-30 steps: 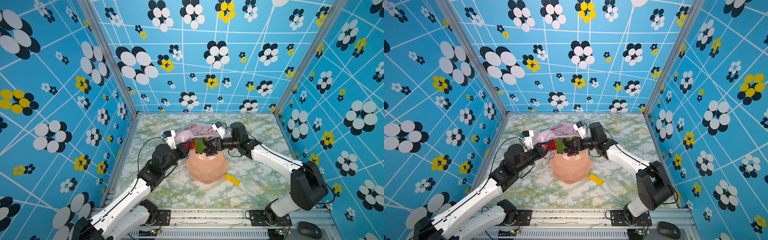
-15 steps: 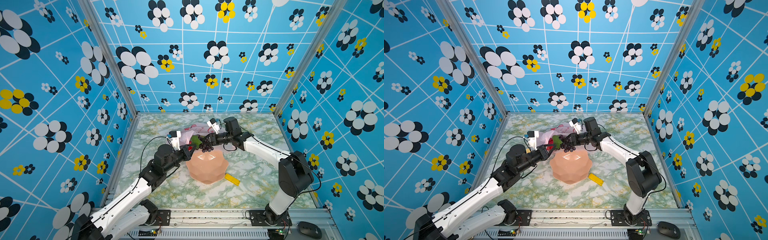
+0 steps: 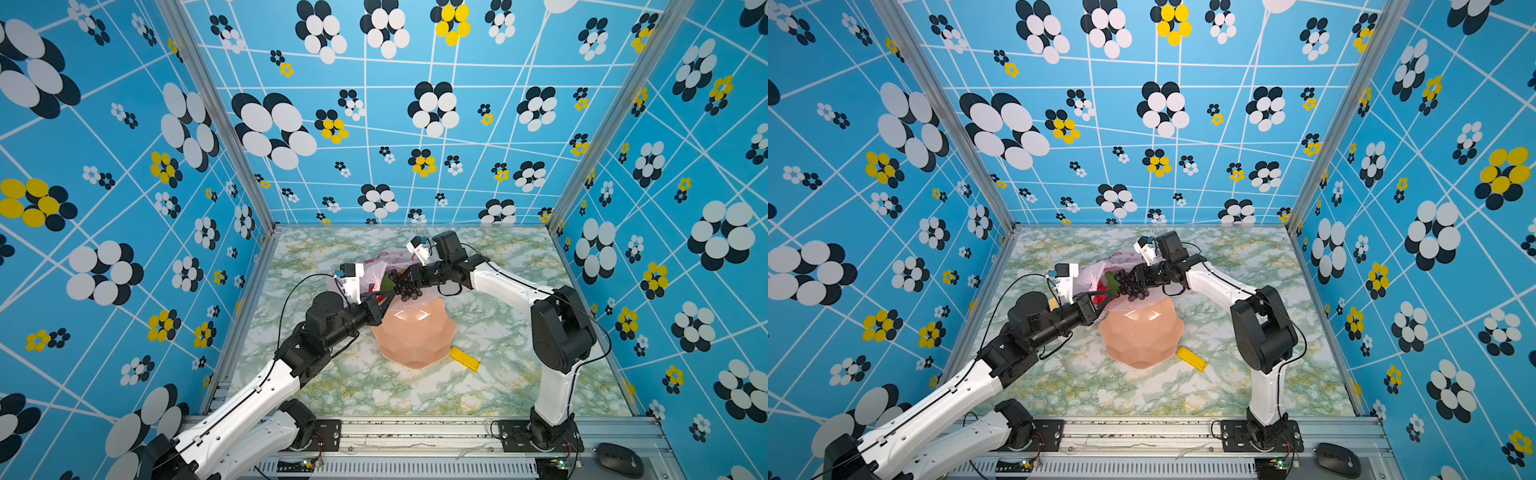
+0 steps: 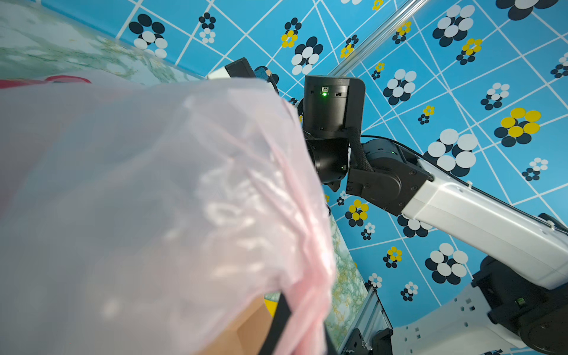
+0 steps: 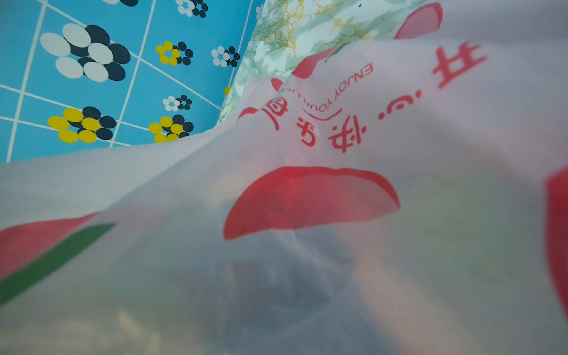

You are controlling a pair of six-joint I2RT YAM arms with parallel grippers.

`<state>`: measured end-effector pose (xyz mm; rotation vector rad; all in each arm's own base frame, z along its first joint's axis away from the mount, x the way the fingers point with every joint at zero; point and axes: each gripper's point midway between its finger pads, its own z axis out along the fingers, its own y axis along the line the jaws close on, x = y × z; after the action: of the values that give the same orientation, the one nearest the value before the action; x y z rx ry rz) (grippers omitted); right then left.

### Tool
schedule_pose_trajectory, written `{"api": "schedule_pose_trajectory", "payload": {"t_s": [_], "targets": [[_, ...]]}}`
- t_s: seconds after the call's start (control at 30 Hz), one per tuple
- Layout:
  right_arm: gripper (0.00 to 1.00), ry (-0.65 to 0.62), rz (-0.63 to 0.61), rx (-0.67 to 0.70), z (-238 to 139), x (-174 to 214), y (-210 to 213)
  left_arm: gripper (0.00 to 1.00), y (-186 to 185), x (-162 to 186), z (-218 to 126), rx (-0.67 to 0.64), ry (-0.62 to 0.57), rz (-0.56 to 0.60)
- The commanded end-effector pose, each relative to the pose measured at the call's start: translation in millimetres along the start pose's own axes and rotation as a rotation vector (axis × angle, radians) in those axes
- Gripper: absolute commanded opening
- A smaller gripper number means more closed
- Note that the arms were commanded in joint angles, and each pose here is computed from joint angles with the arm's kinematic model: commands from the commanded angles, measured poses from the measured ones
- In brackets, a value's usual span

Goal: Place the fruits into the plastic bag
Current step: 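Push the grapes into the bag beside the left gripper and open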

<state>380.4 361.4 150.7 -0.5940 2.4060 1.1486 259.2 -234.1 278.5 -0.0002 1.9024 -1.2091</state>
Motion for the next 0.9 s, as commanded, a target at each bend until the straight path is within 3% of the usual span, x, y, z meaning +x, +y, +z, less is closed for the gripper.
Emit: {"api": "schedule_pose_trajectory", "payload": {"t_s": [0.0,0.23,0.37,0.43,0.47,0.5,0.53,0.87], "targets": [[0.42,-0.014,-0.083,-0.024,17.2,-12.9,23.0,0.0,-3.8,-7.4,5.9,0.005,-0.028,0.017],[0.42,-0.004,-0.123,-0.072,53.1,-31.5,44.3,0.0,1.4,-16.6,10.9,-0.037,-0.056,0.015],[0.49,0.005,-0.102,-0.079,73.0,-31.6,39.1,0.0,4.7,-22.3,7.8,-0.056,-0.084,0.017],[0.6,-0.006,-0.098,-0.083,74.4,-34.4,39.4,0.0,7.3,-24.6,6.2,-0.069,-0.092,0.013],[0.7,-0.016,-0.105,-0.082,72.5,-36.3,40.9,0.0,8.3,-25.0,5.3,-0.072,-0.096,0.012],[0.97,-0.031,-0.113,-0.08,69.7,-38.6,42.2,0.0,9.8,-25.4,4.4,-0.075,-0.1,0.01],[0.99,-0.046,-0.125,-0.076,66.8,-40.2,43.2,0.0,11.3,-25.9,3.5,-0.081,-0.105,0.007],[0.99,-0.219,-0.221,-0.135,-1.6,-69.4,91.0,0.0,32.6,-24.8,-3.9,-0.151,-0.134,-0.037]]}}
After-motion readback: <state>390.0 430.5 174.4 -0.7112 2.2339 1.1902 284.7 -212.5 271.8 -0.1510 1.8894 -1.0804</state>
